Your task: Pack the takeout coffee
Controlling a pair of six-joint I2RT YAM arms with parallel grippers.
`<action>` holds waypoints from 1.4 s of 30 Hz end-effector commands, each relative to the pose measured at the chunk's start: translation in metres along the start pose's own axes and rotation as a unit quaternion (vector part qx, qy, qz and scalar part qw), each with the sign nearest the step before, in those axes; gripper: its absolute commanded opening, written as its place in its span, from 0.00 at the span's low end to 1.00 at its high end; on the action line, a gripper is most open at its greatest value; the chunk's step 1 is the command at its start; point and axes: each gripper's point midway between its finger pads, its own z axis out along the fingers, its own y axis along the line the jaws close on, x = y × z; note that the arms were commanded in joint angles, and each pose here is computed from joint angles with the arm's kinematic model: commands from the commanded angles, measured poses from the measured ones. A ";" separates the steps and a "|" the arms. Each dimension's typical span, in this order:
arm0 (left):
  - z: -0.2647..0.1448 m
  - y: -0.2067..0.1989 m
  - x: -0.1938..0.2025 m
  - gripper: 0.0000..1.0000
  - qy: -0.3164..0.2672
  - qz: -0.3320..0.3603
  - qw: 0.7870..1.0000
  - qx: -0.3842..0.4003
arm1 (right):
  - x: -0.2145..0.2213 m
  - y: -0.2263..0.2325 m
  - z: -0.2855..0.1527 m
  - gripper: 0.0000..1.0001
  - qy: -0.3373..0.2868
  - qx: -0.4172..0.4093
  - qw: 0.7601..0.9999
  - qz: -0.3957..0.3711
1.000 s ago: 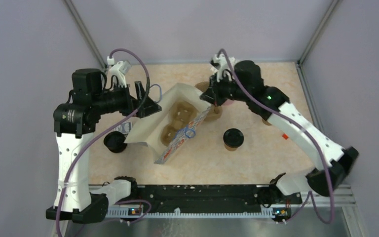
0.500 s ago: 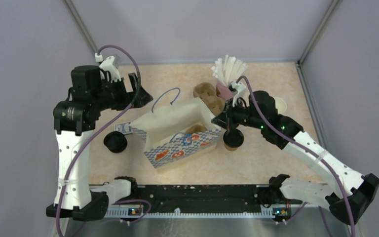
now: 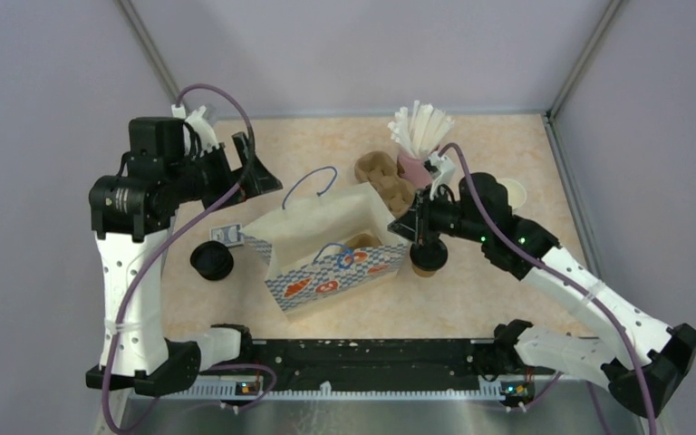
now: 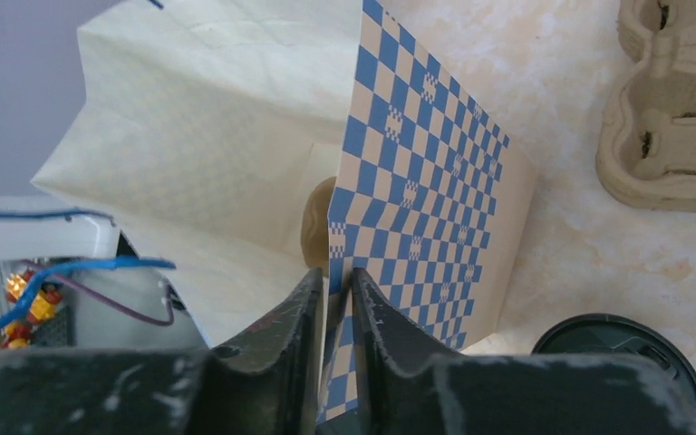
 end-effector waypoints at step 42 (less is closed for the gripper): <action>-0.038 0.026 0.041 0.87 -0.038 0.170 0.982 -0.069 | -0.125 -0.016 0.022 0.90 -0.052 0.180 0.982 0.023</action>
